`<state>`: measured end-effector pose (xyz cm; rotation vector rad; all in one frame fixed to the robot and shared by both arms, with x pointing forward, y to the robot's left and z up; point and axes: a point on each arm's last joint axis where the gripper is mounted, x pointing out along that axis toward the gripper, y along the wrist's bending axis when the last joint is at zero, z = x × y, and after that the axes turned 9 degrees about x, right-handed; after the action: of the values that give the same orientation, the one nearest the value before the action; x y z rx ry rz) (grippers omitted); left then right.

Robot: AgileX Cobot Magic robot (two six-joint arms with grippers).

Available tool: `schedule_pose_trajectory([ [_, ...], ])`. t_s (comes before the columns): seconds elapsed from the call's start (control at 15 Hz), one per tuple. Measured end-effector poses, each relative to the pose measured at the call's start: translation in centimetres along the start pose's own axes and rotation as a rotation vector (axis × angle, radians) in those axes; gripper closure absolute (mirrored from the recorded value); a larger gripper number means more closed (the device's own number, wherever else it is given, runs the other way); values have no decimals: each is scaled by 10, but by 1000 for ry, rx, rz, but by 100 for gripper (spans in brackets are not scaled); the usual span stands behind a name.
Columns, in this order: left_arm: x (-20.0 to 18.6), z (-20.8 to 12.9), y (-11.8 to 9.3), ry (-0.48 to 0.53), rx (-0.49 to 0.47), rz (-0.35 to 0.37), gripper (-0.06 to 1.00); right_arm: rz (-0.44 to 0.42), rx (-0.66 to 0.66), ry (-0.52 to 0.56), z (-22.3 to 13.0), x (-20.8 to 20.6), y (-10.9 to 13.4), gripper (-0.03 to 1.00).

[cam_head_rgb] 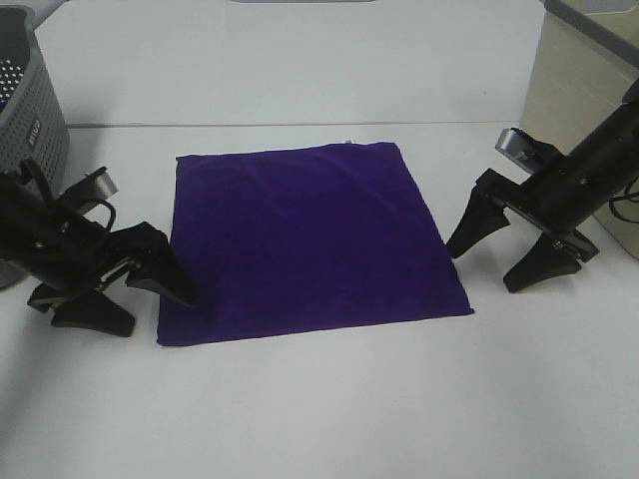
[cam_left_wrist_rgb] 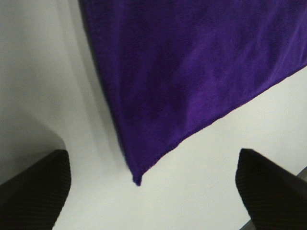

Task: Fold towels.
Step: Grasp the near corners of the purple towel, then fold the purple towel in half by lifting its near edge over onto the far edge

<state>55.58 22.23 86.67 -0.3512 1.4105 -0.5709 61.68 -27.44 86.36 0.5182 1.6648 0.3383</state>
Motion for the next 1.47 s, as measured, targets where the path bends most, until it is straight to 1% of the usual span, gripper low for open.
schedule_pose_trajectory([
  [0.07, 7, 3, -8, 7, 15, 5, 10, 2, -8, -2, 1, 6, 6, 8],
  [0.13, 15, 9, -18, 15, 25, -1, 10, 0, -25, -6, 1, 12, 14, 13],
  [0.2, 20, 13, -22, 21, 24, -6, 11, -6, -39, -7, 1, 18, 20, 16],
  [0.33, 37, 27, -38, 64, 27, -35, 13, -33, -105, -31, 0, 34, 44, 29],
  [0.4, 44, 34, -48, 87, 50, -35, 15, -46, -139, -41, -1, 42, 55, 35],
  [0.47, 51, 39, -55, 114, 58, -21, 19, -61, -167, -54, -2, 48, 63, 41],
  [0.53, 56, 43, -60, 137, 59, -3, 27, -77, -185, -61, -4, 53, 69, 48],
  [0.6, 59, 45, -62, 155, 61, 18, 37, -91, -186, -71, -4, 55, 72, 58],
  [0.67, 61, 44, -63, 168, 74, 37, 51, -102, -180, -76, -3, 57, 71, 71],
  [0.73, 63, 44, -61, 177, 82, 53, 67, -105, -172, -75, -3, 58, 70, 87],
  [0.8, 65, 43, -59, 187, 88, 62, 84, -106, -170, -74, -3, 59, 69, 94],
  [0.87, 65, 43, -58, 189, 92, 64, 92, -106, -170, -74, -3, 59, 69, 94],
  [0.93, 65, 43, -58, 189, 95, 63, 93, -105, -169, -73, -3, 59, 69, 94],
  [1.07, 64, 42, -59, 194, 137, 58, 94, -100, -170, -61, -5, 57, 71, 94],
  [1.13, 61, 42, -61, 199, 174, 62, 94, -98, -175, -46, -7, 56, 72, 94],
  [1.33, 50, 38, -62, 240, 283, 117, 94, -120, -193, 6, -16, 47, 74, 94],
  [1.47, 38, 36, -67, 258, 328, 129, 94, -99, -183, 29, -24, 32, 84, 94],
])
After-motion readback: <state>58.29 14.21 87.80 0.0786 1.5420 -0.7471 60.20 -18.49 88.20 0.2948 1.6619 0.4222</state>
